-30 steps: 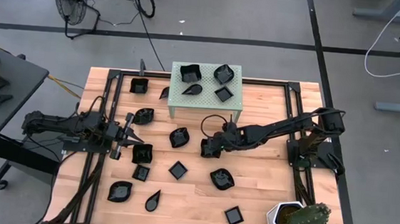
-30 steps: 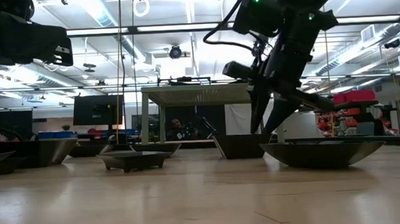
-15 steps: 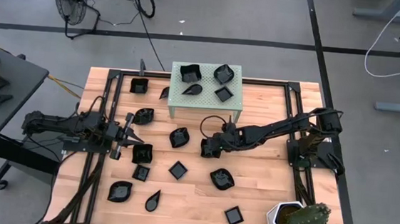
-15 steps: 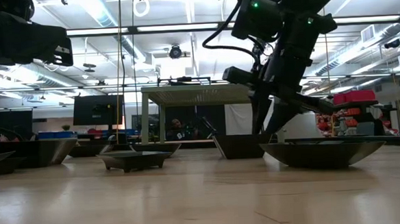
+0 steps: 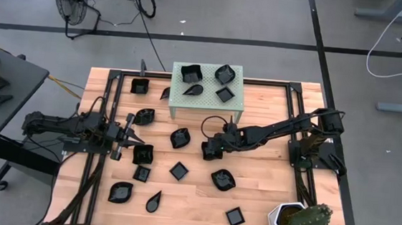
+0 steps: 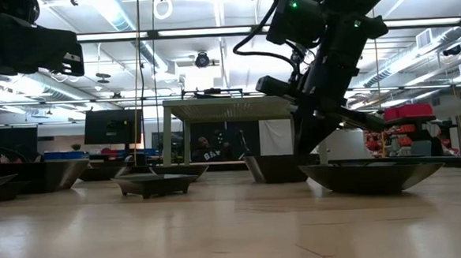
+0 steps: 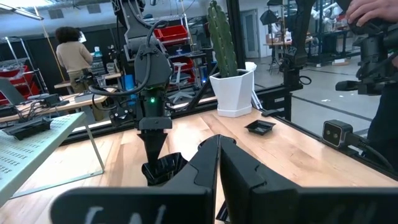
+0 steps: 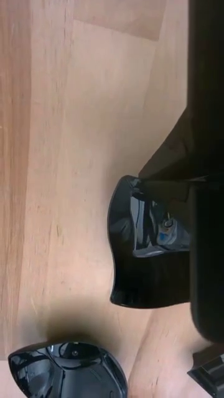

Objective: Pick & Place Mini shaped plates
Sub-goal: Stack the distorted square plate on top of the distorted square plate on the shelf

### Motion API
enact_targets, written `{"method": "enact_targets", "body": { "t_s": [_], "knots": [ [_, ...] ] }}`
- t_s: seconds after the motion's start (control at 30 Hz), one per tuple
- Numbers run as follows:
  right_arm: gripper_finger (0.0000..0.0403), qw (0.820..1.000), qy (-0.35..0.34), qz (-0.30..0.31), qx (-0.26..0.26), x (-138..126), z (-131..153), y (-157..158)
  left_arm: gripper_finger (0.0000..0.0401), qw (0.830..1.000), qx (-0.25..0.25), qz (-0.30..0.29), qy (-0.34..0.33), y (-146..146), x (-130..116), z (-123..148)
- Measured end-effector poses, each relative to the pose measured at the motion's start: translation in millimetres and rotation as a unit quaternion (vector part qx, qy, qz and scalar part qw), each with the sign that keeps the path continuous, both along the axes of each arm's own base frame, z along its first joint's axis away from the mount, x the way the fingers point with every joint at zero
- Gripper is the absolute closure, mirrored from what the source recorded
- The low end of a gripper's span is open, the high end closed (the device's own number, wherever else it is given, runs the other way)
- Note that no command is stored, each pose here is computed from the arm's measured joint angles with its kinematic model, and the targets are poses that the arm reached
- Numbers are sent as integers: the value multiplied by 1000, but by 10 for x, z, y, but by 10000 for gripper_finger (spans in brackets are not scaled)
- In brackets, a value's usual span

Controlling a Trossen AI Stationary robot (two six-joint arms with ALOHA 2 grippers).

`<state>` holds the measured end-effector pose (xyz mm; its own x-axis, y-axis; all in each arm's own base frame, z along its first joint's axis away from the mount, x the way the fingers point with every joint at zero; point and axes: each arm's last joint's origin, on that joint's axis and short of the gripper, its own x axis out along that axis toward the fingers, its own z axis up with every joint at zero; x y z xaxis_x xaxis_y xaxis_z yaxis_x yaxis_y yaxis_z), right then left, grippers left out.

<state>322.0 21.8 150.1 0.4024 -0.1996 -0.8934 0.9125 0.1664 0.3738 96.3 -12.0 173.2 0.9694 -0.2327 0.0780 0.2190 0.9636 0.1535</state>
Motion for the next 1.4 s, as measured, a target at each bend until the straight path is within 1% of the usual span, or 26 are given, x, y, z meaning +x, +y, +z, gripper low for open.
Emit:
{"method": "enact_targets", "body": {
  "t_s": [0.17, 0.3, 0.6, 0.8, 1.0, 1.1, 1.3, 1.4],
  "knots": [
    [401, 1000, -8, 0, 1, 4, 25, 0, 378, 1000, 0, 0, 0, 0, 0, 0],
    [402, 1000, -31, 0, 3, 26, 156, 2, 378, 1000, 0, 0, 0, 0, 0, 0],
    [402, 991, -130, 3, -4, 171, 749, -4, 378, 1000, 0, 0, 0, 0, 0, 0],
    [403, 979, -197, 24, -38, 355, 1243, -115, 378, 1000, 0, 0, 0, 0, 0, 0],
    [403, 962, -260, 35, -78, 463, 1767, -317, 378, 1000, 0, 0, 0, 0, 0, 0],
    [403, 954, -279, 34, -101, 471, 1980, -455, 378, 1000, 0, 0, 0, 0, 0, 0],
    [403, 941, -306, 31, -138, 431, 2312, -834, 378, 1000, 0, 0, 0, 0, 0, 1],
    [403, 935, -320, 33, -147, 379, 2462, -1046, 378, 1000, 0, 0, 0, 0, 0, 1]
  ]
}}
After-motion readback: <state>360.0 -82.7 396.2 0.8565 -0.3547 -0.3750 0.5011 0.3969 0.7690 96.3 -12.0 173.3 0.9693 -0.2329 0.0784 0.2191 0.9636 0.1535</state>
